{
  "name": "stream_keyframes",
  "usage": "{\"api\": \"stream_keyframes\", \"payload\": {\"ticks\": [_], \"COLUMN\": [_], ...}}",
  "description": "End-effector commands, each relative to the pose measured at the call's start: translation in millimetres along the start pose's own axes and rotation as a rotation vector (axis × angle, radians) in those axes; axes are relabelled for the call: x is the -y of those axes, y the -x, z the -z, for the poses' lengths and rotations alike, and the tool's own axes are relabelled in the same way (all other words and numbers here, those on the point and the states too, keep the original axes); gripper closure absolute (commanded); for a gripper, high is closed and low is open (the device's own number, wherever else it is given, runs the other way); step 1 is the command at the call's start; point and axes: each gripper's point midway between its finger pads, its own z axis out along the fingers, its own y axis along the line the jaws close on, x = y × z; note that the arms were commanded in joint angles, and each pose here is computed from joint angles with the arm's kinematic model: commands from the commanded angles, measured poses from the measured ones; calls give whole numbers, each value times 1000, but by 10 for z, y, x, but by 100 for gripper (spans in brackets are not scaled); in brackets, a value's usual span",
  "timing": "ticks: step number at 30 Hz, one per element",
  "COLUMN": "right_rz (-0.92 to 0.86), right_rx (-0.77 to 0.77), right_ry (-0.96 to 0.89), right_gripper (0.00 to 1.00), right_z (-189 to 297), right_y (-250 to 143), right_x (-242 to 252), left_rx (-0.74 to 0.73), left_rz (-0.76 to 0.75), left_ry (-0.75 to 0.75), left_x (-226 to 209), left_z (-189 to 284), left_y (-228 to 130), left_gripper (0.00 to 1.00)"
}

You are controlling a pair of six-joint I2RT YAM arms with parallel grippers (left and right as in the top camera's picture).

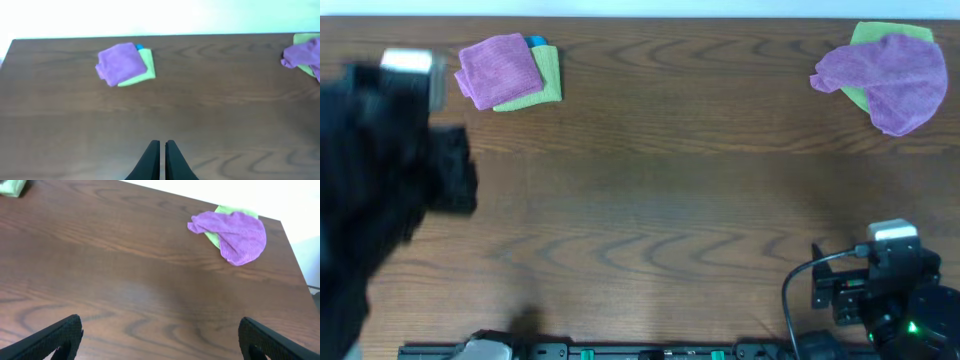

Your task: Fold the cloth

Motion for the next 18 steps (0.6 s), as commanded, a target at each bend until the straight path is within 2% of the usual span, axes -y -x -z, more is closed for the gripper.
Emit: {"api": "stream_keyframes", "payload": {"ticks": [1, 8, 14, 16, 18], "right_rz": [-13, -8, -7, -7, -7], "right_rx": [-4, -59, -59, -59, -60], "right_ry": [1, -11, -39, -39, -38], "right_gripper": [1, 1, 1, 1, 1], "right_z": [52, 103, 118, 118, 118], "right_y": [-26, -158, -159, -159, -160], "right_x": [9, 36, 87, 86, 86], "left_rx": [-39, 23, -45, -59, -67], "left_rz": [30, 42, 68, 82, 110], "left_ry": [47, 54, 62, 64, 66], "left_x": [-98, -201, -253, -258, -259], "left_z": [-62, 48, -19, -54, -70], "left_y": [-322, -1072, -1603, -1666, -1685], "left_gripper": [94, 94, 93, 85, 67]}}
